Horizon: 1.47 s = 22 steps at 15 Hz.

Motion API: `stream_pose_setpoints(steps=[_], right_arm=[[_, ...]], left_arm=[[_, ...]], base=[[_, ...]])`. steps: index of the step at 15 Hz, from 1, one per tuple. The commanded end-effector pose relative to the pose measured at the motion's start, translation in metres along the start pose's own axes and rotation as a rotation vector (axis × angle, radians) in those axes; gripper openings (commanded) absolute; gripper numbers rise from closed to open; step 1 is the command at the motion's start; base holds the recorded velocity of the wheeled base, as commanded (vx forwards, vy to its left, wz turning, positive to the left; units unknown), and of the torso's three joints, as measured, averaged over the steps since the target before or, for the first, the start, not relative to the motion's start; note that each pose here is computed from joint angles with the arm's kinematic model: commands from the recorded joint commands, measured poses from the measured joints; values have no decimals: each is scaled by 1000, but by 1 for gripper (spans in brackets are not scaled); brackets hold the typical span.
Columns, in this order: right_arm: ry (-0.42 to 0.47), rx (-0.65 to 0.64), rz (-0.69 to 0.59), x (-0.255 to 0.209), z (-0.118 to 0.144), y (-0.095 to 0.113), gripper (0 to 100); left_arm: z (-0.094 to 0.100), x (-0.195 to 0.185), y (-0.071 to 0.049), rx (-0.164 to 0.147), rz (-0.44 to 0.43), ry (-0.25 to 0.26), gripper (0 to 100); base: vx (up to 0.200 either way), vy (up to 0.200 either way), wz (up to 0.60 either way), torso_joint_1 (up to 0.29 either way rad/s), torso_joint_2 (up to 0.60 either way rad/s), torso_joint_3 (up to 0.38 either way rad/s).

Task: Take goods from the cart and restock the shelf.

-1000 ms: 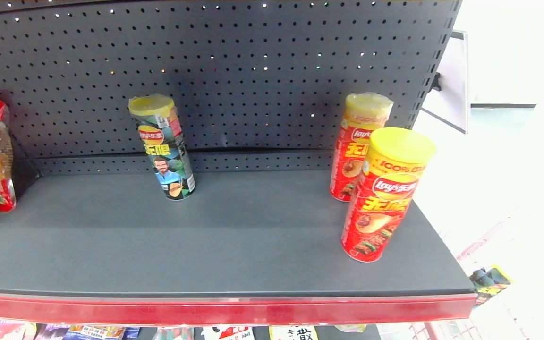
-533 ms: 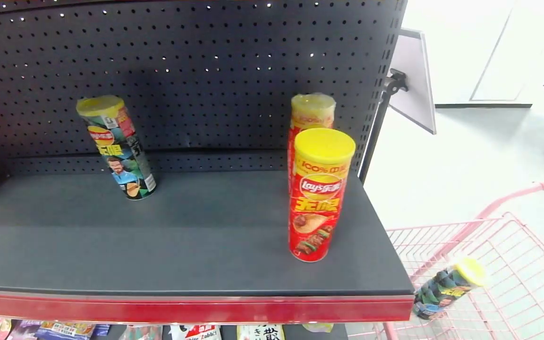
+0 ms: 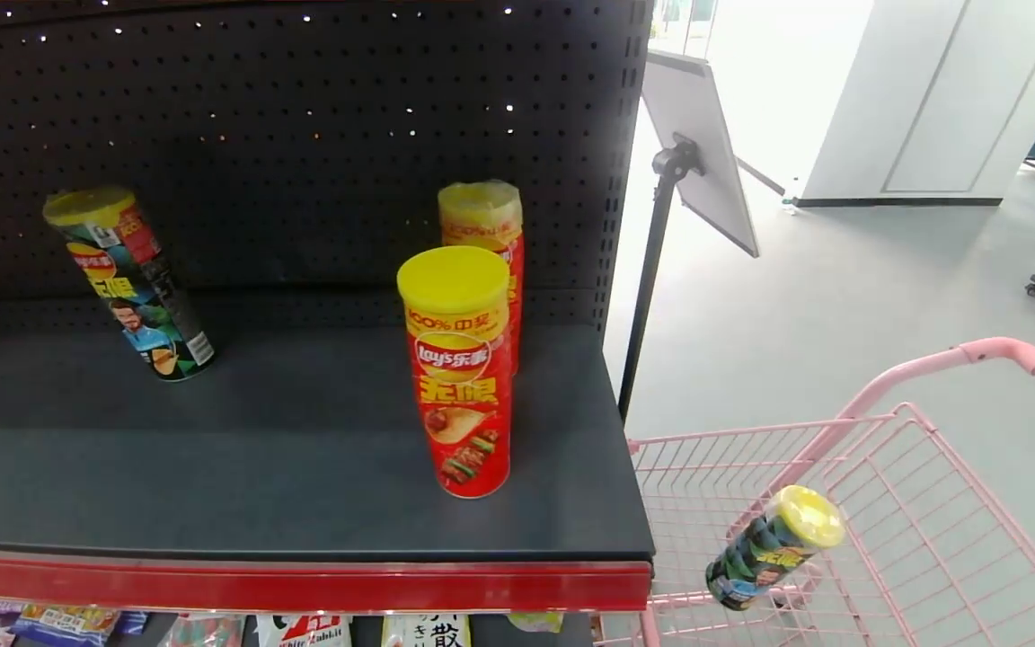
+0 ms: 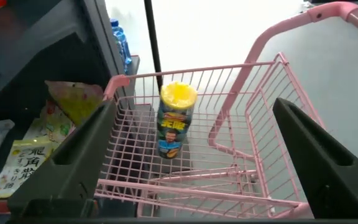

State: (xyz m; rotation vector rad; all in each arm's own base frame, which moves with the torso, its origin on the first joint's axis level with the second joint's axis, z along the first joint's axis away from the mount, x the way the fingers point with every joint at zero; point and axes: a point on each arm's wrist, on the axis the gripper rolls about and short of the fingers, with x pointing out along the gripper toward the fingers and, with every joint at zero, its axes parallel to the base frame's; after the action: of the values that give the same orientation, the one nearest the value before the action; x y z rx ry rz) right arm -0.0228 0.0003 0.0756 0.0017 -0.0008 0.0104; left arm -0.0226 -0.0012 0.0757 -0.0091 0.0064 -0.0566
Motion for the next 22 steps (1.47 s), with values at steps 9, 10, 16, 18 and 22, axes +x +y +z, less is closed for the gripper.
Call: stream_pose_setpoints(steps=[9, 10, 16, 18, 22], right_arm=[[-1, 1, 0, 0, 0, 0, 100], [-1, 1, 0, 0, 0, 0, 100], [-1, 1, 0, 0, 0, 0, 100], [-1, 1, 0, 0, 0, 0, 100], [-1, 1, 0, 0, 0, 0, 100]], left_arm=[[0, 0, 0, -2, 0, 1, 100], [0, 0, 0, -2, 0, 1, 100], [0, 0, 0, -5, 0, 1, 100], [0, 0, 0, -5, 0, 1, 100], [0, 0, 0, -3, 0, 1, 100]], base=[[0, 0, 0, 0, 0, 0], [0, 0, 0, 0, 0, 0], [-67, 0, 0, 0, 2, 0], [-200, 0, 0, 12, 5, 2], [-100, 0, 0, -6, 0, 2]])
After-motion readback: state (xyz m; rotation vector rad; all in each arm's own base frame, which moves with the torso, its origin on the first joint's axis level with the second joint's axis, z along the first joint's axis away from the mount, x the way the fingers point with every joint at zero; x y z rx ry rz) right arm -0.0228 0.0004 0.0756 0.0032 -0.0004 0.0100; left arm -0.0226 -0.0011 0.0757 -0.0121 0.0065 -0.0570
